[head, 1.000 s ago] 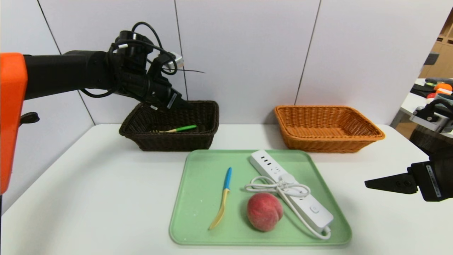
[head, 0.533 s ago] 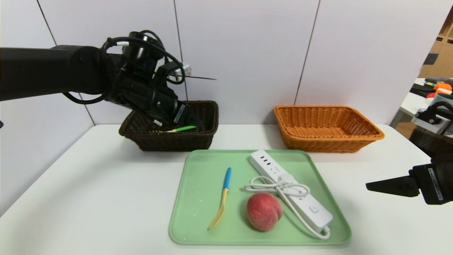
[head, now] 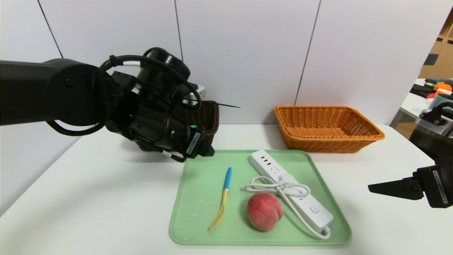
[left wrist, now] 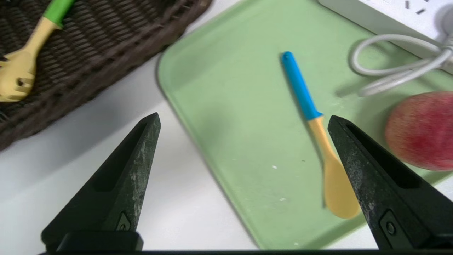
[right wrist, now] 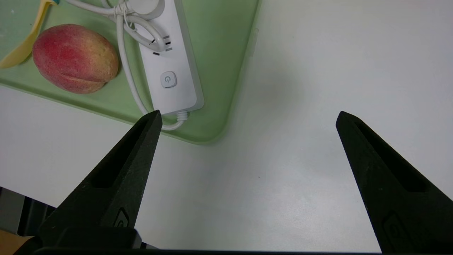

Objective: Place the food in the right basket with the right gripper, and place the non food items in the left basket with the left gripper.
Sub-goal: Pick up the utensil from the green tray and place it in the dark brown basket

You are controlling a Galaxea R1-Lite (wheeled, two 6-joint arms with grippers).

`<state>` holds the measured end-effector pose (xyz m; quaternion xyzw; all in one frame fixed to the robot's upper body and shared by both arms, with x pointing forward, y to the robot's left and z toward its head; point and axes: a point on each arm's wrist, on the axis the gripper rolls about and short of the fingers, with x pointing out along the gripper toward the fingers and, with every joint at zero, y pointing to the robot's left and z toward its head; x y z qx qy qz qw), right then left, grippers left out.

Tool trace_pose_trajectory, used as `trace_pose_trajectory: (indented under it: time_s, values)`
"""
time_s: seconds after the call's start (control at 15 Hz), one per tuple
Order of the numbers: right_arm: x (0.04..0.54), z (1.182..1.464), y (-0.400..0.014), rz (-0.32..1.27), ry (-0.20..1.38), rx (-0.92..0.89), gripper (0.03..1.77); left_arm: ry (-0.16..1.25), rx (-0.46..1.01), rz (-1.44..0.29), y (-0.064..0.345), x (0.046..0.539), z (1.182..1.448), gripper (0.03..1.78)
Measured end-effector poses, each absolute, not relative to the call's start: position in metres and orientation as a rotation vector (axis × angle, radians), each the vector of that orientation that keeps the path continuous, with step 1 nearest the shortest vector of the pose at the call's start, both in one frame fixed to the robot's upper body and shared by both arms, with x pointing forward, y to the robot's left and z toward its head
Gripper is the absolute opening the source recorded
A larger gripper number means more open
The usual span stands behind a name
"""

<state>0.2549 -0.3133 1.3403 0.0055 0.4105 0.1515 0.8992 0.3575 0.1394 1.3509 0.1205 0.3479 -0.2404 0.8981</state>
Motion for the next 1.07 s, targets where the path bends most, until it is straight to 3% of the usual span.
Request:
trace_pose_trajectory:
  time_s: [0.4, 1.07]
  values:
    - [0.250, 1.337, -0.314, 0.311, 0.857, 0.013, 1.70, 0.792, 0.202, -0.354, 0.100, 0.345, 1.320, 1.69]
    - [0.250, 1.336, -0.314, 0.323, 0.861, 0.019, 1.70, 0.895, 0.199, -0.211, 0.069, 0.359, 1.267, 1.69]
